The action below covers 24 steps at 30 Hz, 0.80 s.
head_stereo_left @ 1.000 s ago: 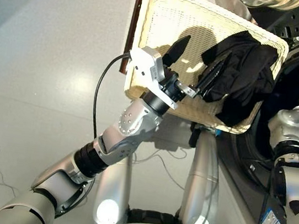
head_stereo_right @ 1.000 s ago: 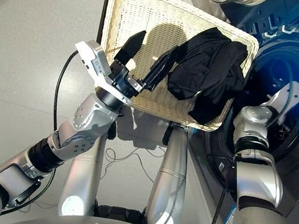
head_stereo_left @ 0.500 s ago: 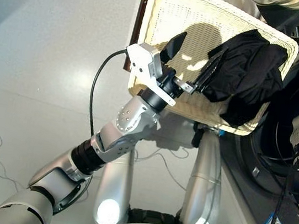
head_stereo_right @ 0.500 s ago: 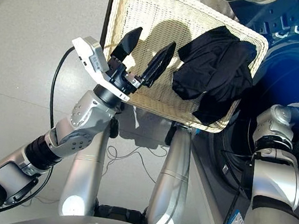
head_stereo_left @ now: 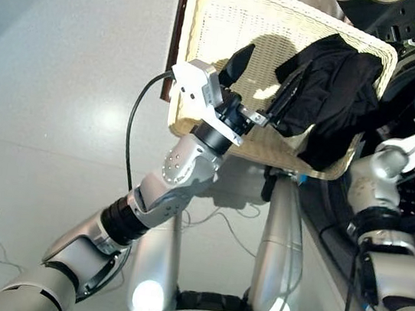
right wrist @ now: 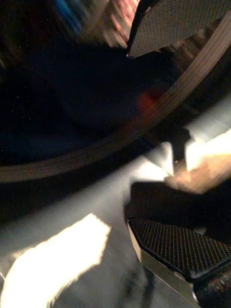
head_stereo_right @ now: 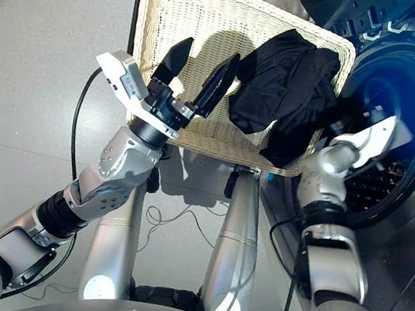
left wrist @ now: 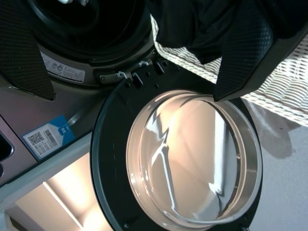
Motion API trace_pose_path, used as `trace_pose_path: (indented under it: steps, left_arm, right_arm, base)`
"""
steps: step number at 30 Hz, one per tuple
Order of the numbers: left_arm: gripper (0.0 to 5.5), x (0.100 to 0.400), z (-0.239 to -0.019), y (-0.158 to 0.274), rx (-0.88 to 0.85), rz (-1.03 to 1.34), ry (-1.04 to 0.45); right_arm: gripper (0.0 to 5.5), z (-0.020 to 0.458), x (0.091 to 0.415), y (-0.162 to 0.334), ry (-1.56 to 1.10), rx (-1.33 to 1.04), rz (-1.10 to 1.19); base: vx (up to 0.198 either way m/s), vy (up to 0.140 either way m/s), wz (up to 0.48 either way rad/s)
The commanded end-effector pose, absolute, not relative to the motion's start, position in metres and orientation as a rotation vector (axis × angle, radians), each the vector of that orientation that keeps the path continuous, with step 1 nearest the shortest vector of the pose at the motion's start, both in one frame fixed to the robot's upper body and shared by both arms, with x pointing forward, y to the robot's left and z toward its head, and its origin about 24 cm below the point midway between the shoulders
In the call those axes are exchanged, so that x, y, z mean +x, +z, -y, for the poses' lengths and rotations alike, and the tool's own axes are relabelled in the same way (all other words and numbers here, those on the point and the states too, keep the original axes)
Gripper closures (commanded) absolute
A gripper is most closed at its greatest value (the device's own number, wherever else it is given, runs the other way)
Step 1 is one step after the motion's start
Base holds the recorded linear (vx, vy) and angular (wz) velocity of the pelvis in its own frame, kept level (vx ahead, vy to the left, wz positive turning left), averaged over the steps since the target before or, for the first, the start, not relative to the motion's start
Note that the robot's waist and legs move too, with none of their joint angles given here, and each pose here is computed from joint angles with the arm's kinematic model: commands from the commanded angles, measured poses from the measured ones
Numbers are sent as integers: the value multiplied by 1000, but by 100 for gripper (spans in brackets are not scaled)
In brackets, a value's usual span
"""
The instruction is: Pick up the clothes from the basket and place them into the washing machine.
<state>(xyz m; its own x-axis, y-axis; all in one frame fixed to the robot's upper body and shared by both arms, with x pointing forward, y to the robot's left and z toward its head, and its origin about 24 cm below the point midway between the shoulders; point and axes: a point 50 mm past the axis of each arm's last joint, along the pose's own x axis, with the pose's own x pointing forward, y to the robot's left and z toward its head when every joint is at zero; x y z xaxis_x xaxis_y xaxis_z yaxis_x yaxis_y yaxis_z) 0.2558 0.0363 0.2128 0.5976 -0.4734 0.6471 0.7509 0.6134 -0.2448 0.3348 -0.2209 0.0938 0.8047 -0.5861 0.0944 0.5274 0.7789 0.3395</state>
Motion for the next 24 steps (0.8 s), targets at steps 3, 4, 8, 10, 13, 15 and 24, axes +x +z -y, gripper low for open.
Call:
trace_pose_path:
  steps: [3,4,8,10,13,15,24]
  left_arm:
    - [0,242,-45,228,-575,684,-797]
    - [0,241,-45,228,-575,683,-797]
    - [0,242,-51,225,-545,697,-799]
    - [0,242,-52,224,-529,702,-801]
    - [0,240,-52,225,-514,718,-808]
    - [0,241,-51,224,-512,717,-807]
    - [0,236,-44,226,-545,719,-846]
  right_arm:
    - [0,199,318,101,-235,483,316]
    - [0,199,318,101,-235,484,315]
    - [0,169,318,113,50,359,331]
    - [0,164,317,121,93,268,361]
    - [0,153,319,134,145,163,410]
    - [0,145,323,135,159,125,401]
    - [0,142,354,141,90,62,347]
  base:
    - [0,0,0]
    - [0,0,0]
    - [0,0,0]
    - [0,0,0]
    - [0,0,0]
    - [0,0,0]
    - [0,0,0]
